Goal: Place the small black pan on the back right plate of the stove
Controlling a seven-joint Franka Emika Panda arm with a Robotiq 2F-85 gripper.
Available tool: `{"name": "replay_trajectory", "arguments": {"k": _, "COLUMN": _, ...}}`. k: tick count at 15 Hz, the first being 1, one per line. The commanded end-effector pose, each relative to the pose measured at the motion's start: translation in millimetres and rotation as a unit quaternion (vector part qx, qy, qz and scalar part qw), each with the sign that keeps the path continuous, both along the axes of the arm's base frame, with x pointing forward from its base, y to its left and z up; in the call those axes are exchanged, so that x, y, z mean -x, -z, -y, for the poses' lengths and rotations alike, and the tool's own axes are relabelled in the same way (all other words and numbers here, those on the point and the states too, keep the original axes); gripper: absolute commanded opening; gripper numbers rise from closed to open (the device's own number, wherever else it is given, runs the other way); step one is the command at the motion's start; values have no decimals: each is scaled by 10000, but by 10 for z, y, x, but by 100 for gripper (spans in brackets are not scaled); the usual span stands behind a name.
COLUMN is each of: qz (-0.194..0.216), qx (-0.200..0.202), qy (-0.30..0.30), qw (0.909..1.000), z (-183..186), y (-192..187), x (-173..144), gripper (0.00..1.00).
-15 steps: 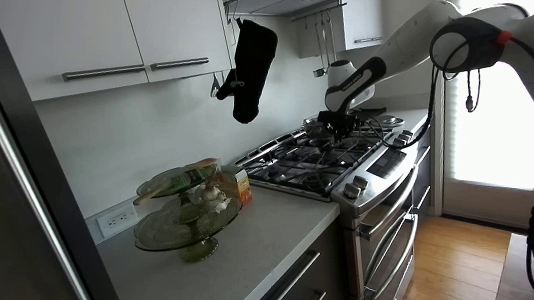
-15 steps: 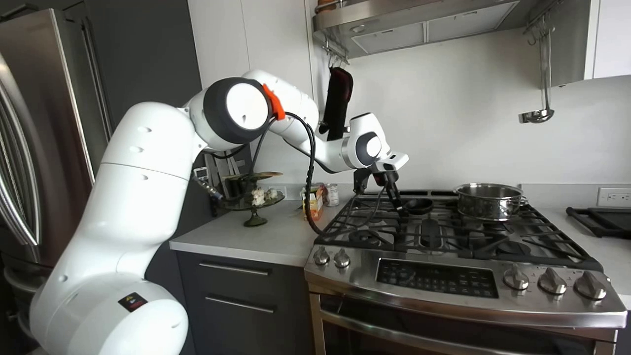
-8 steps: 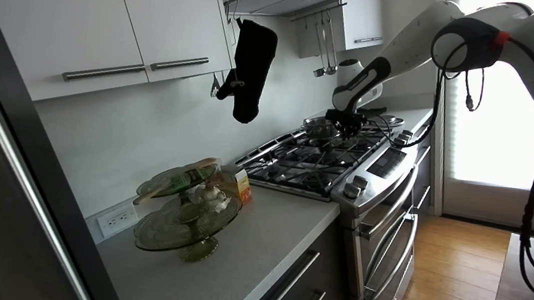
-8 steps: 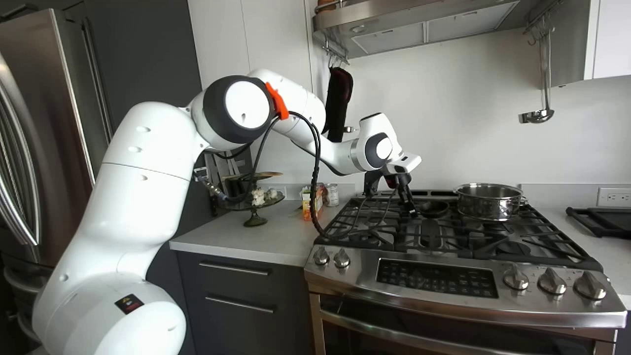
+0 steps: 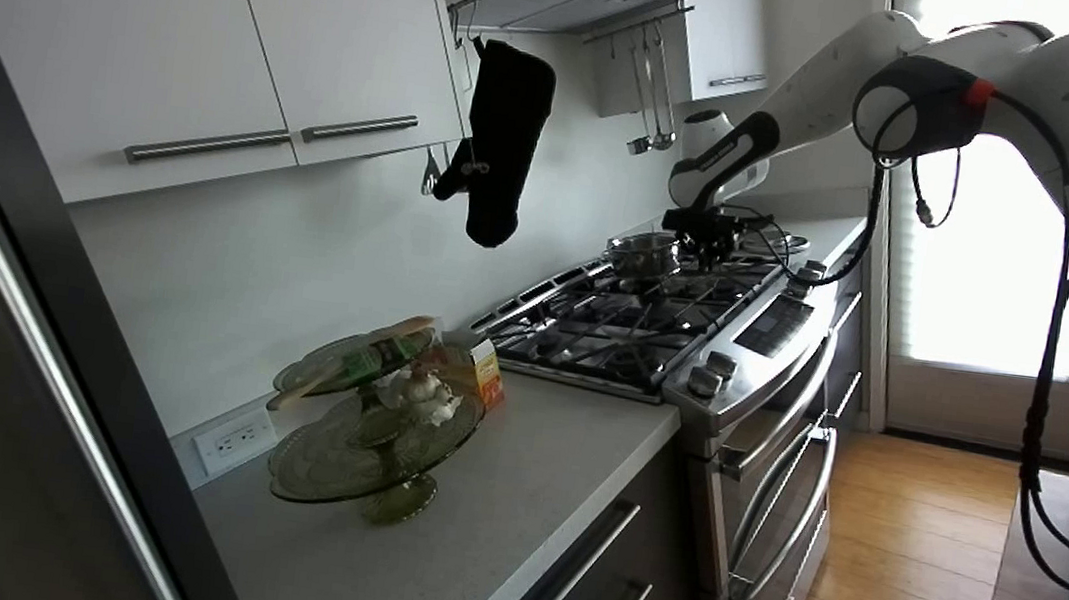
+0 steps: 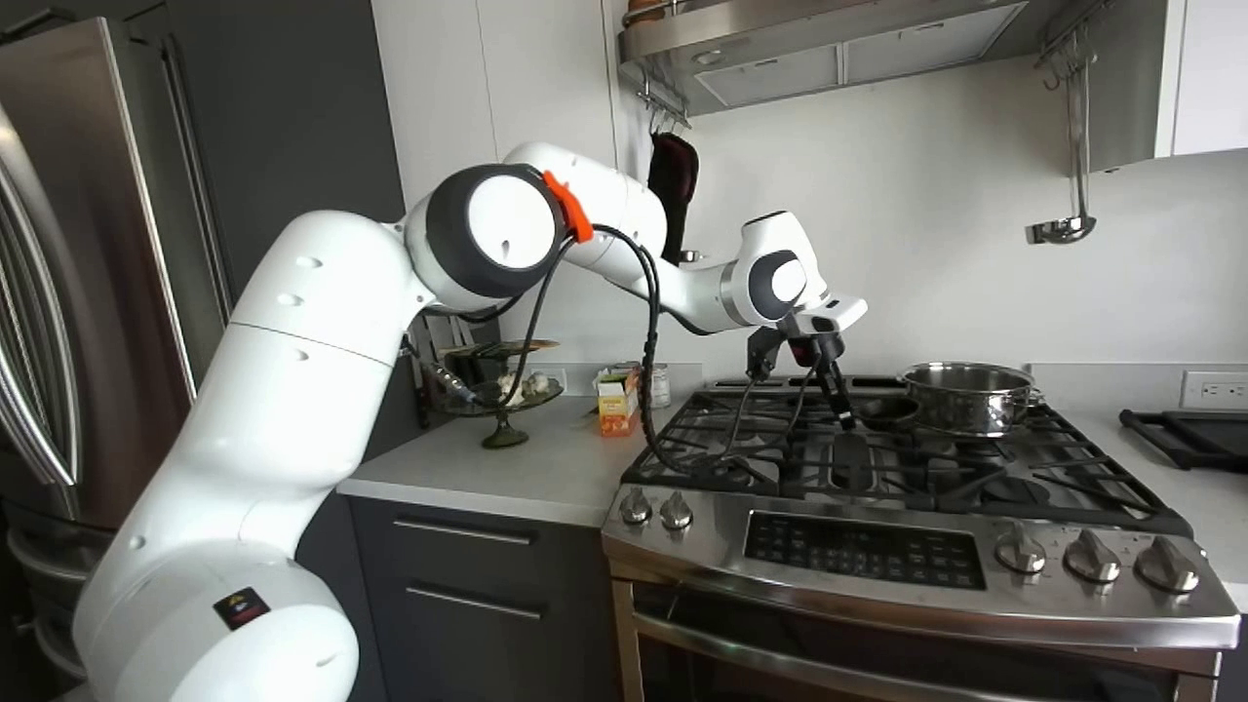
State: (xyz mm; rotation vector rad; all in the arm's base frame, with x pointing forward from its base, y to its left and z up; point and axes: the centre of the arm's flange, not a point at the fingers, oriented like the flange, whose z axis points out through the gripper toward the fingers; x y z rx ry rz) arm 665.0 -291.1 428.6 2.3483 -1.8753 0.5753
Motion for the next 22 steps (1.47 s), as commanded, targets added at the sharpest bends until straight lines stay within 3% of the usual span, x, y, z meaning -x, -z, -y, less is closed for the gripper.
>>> {"name": "replay_trajectory", "arguments": {"k": 1, "qz": -210, "qx": -106, "qy": -224, "qw": 9995, "z": 537, "y": -103, "x": -273, "gripper": 5}}
{"name": "replay_trajectory", "arguments": {"k": 10, "qz": -29, "qx": -162, "qy": -341, "qw": 9993, "z": 1318, "y": 293, "x": -721, "gripper": 5}}
{"name": "replay_trajectory", "arguments": {"k": 11, "qz": -95, "qx": -83, "qy": -335, "qw": 9994, "z": 1002, "y": 328, "x": -297, "gripper": 5}}
{"name": "replay_trajectory", "arguments": {"k": 12, "qz": -113, "qx": -78, "qy": -324, "qw": 9994, "z": 1037, "y": 392, "x": -312, "gripper": 19}}
{"name": "replay_trajectory", "arguments": {"k": 18, "qz": -120, "qx": -78, "qy": -353, "qw": 9993, "z": 995, "y": 398, "x": -335, "gripper": 19}}
{"name": "replay_trajectory", "arguments": {"k": 19, "qz": -179, "qx": -92, "qy": -364, "qw": 9991, "z": 1012, "y": 428, "x": -353, "gripper": 5}}
{"name": "replay_trajectory", "arguments": {"k": 22, "qz": -296, "qx": -119, "qy": -341, "qw": 9989, "z": 1092, "y": 568, "x": -426, "gripper": 5}}
